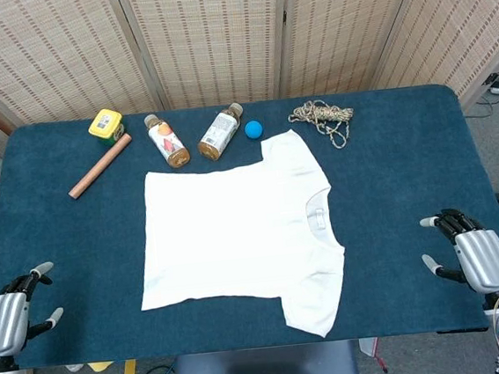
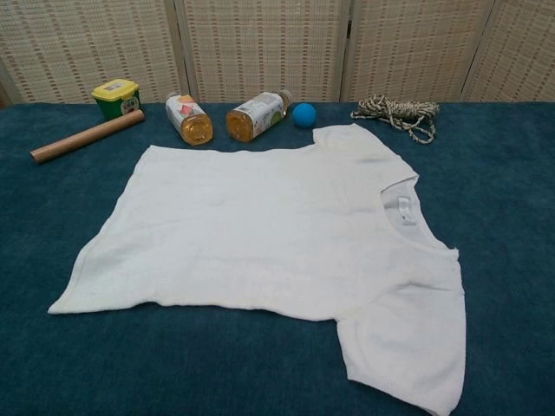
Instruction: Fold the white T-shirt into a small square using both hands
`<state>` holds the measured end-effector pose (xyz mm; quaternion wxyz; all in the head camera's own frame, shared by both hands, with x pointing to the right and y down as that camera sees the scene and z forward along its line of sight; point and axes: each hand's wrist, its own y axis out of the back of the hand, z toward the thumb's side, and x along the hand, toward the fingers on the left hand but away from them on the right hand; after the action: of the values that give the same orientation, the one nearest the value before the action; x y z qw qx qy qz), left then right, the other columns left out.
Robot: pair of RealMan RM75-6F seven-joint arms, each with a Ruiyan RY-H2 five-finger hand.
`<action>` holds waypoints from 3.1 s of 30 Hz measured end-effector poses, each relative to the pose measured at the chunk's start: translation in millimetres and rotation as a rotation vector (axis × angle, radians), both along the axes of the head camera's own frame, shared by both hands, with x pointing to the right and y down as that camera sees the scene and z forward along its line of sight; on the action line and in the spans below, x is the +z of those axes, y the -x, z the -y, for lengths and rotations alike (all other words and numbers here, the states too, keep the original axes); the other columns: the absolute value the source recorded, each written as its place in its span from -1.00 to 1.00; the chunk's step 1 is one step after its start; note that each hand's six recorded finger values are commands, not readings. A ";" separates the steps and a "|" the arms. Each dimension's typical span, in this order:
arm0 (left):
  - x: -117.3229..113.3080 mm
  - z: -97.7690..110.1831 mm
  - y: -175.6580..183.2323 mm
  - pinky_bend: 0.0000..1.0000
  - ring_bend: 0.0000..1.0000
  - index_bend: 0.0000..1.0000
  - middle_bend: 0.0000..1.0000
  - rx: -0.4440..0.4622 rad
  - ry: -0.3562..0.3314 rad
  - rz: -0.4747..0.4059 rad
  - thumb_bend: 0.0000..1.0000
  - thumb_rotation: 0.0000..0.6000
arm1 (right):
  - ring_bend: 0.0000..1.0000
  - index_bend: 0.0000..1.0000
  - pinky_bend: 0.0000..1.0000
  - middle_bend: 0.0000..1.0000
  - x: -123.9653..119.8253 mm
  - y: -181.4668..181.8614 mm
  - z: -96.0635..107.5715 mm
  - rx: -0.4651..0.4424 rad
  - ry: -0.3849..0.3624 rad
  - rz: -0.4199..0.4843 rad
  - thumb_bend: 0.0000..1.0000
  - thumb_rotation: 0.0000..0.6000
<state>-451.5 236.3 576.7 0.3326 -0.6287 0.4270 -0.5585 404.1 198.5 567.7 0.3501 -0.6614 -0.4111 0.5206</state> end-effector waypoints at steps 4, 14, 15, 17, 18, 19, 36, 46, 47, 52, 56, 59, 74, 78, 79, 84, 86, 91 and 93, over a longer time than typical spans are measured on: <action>0.0 1.4 -4.1 -0.08 -0.25 -0.48 -0.13 0.024 -0.004 -0.013 -0.59 1.00 | -0.54 -0.42 -0.34 -0.36 -4.1 0.8 1.8 -0.004 -0.015 0.000 -0.48 1.00; 9.6 4.6 -33.1 0.67 0.32 -0.35 0.37 0.176 0.030 -0.108 -0.59 1.00 | -0.52 -0.42 -0.34 -0.36 -10.0 2.3 3.7 -0.018 -0.024 -0.004 -0.48 1.00; 11.0 5.4 -36.9 0.73 0.38 -0.33 0.44 0.195 0.032 -0.119 -0.59 1.00 | -0.52 -0.42 -0.34 -0.36 -10.5 2.8 4.3 -0.020 -0.025 -0.004 -0.48 1.00; 15.0 7.3 -46.5 0.83 0.50 -0.29 0.58 0.241 0.036 -0.142 -0.59 1.00 | -0.52 -0.42 -0.34 -0.36 -11.1 3.6 5.0 -0.022 -0.027 -0.004 -0.48 1.00; 17.1 8.1 -51.0 0.86 0.54 -0.28 0.63 0.261 0.037 -0.152 -0.59 1.00 | -0.52 -0.41 -0.34 -0.36 -11.5 4.2 5.4 -0.025 -0.027 -0.004 -0.48 1.00; 19.5 8.9 -55.8 0.87 0.56 -0.28 0.65 0.282 0.039 -0.160 -0.59 1.00 | -0.52 -0.42 -0.34 -0.36 -11.6 4.8 5.7 -0.027 -0.028 -0.003 -0.48 1.00; 73.8 -7.0 -120.1 0.92 0.70 -0.22 0.82 0.490 0.145 -0.190 -0.59 1.00 | -0.52 -0.41 -0.34 -0.36 -8.6 6.0 4.5 -0.028 -0.013 0.000 -0.48 1.00; 106.0 -13.4 -124.0 0.92 0.70 -0.15 0.83 0.435 0.208 -0.169 -0.59 1.00 | -0.52 -0.41 -0.34 -0.36 -8.0 4.4 3.7 -0.023 -0.010 -0.003 -0.48 1.00; 109.0 -13.7 -123.9 0.92 0.70 -0.15 0.83 0.431 0.212 -0.165 -0.59 1.00 | -0.52 -0.41 -0.34 -0.36 -8.2 4.1 3.8 -0.022 -0.010 -0.003 -0.48 1.00; 118.8 -15.0 -123.6 0.92 0.70 -0.13 0.83 0.417 0.229 -0.154 -0.59 1.00 | -0.52 -0.41 -0.34 -0.36 -9.1 2.6 4.0 -0.014 -0.015 -0.004 -0.48 1.00; 123.8 -15.3 -124.3 0.92 0.70 -0.13 0.83 0.410 0.237 -0.152 -0.59 1.00 | -0.52 -0.41 -0.34 -0.36 -9.2 1.9 3.5 -0.012 -0.013 -0.008 -0.48 1.00; 127.0 -16.0 -124.8 0.92 0.70 -0.12 0.83 0.408 0.244 -0.150 -0.59 1.00 | -0.52 -0.42 -0.34 -0.36 -9.7 1.0 3.4 -0.009 -0.015 -0.010 -0.48 1.00; 136.8 -9.8 -122.8 0.92 0.70 -0.08 0.83 0.369 0.248 -0.153 -0.59 1.00 | -0.52 -0.42 -0.34 -0.36 -10.6 0.4 2.0 -0.004 -0.013 -0.016 -0.48 1.00; 140.3 -9.7 -122.6 0.92 0.70 -0.05 0.83 0.366 0.253 -0.152 -0.59 1.00 | -0.51 -0.42 -0.34 -0.36 -11.1 0.1 2.3 -0.002 -0.014 -0.018 -0.48 1.00; 140.9 -9.8 -122.7 0.92 0.70 -0.04 0.83 0.365 0.254 -0.153 -0.59 1.00 | -0.51 -0.41 -0.34 -0.36 -11.2 0.0 2.3 -0.002 -0.015 -0.019 -0.48 1.00; 142.1 -9.6 -123.2 0.92 0.70 0.01 0.83 0.358 0.251 -0.168 -0.48 1.00 | -0.50 -0.42 -0.34 -0.36 -10.6 -0.4 2.0 0.001 -0.011 -0.021 -0.48 1.00; 142.4 -9.6 -123.6 0.92 0.70 0.02 0.83 0.360 0.251 -0.173 -0.44 1.00 | -0.50 -0.41 -0.34 -0.36 -10.1 -0.1 2.1 0.000 -0.010 -0.021 -0.48 1.00; 144.3 -10.4 -125.2 0.92 0.70 0.05 0.83 0.365 0.256 -0.178 -0.35 1.00 | -0.49 -0.41 -0.34 -0.36 -9.3 0.5 3.1 -0.005 -0.008 -0.025 -0.48 1.00; 144.7 -10.5 -125.8 0.92 0.70 0.07 0.83 0.366 0.255 -0.180 -0.31 1.00 | -0.48 -0.41 -0.34 -0.36 -9.5 0.6 3.6 -0.005 -0.009 -0.025 -0.48 1.00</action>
<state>-325.6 246.8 721.4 0.3069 -0.7798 0.2597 -0.4800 403.5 194.8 558.2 0.3597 -0.6542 -0.4075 0.5259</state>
